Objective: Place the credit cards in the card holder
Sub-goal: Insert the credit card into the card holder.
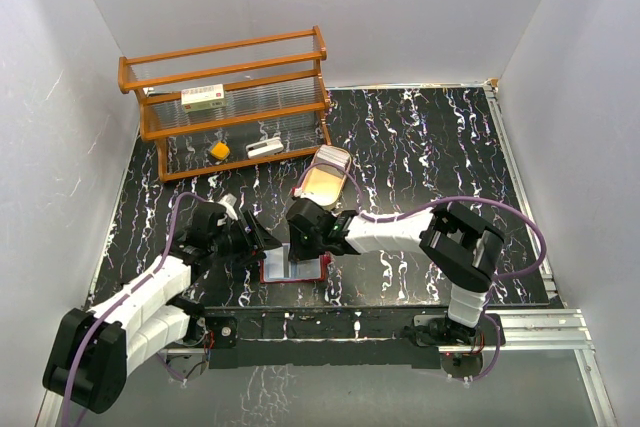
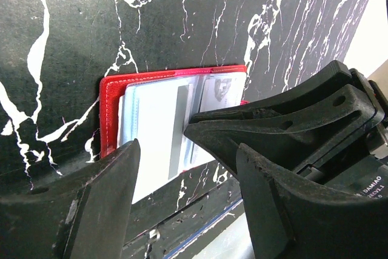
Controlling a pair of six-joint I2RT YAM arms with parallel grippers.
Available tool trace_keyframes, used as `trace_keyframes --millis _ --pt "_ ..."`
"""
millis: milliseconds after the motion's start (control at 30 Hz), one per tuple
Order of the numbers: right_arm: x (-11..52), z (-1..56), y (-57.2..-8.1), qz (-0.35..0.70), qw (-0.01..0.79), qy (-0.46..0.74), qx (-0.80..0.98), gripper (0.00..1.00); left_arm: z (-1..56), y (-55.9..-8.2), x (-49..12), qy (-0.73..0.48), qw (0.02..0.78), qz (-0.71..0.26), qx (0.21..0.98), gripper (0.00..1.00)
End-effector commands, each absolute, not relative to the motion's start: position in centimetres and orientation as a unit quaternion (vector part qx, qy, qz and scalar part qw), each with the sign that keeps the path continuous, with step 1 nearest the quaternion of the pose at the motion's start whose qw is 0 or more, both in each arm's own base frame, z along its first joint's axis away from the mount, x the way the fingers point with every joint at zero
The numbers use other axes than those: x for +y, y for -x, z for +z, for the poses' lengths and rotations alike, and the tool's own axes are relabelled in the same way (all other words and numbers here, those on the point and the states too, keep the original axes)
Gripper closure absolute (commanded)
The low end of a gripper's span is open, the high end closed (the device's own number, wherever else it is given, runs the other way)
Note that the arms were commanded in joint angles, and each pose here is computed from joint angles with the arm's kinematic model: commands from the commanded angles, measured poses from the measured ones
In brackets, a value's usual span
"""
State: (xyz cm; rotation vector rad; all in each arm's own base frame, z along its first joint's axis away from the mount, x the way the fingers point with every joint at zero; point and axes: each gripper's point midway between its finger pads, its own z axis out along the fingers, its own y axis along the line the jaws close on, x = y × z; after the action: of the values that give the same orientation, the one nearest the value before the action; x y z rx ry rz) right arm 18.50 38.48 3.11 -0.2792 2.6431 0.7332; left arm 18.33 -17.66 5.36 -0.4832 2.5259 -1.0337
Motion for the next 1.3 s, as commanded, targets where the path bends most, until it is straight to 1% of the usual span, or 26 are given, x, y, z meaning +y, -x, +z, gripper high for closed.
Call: trace_keyframes --millis 0,200,333,500,733,1267 --pt "39.3 4.0 -19.5 0.255 0.208 0.098 0.939 0.88 5.5 -18.0 -17.8 0.171 0.182 -0.379 0.891 0.37" --pt "38.1 1.4 -18.8 0.223 0.185 0.103 0.952 0.92 5.2 -18.1 -17.6 0.168 0.180 -0.368 0.897 0.37" --pt "37.6 0.4 -18.4 0.206 0.173 0.108 0.957 0.95 5.4 -18.3 -17.7 0.163 0.187 -0.370 0.895 0.36" --pt "37.1 -0.4 -18.2 0.194 0.168 0.108 0.961 0.97 5.1 -18.4 -17.7 0.158 0.177 -0.363 0.901 0.36" --pt "37.1 -0.4 -18.1 0.192 0.169 0.109 0.960 0.97 4.8 -18.3 -17.2 0.157 0.179 -0.344 0.908 0.36" --pt "37.3 0.0 -18.2 0.200 0.178 0.107 0.957 0.98 4.2 -18.3 -17.4 0.164 0.177 -0.354 0.903 0.35"
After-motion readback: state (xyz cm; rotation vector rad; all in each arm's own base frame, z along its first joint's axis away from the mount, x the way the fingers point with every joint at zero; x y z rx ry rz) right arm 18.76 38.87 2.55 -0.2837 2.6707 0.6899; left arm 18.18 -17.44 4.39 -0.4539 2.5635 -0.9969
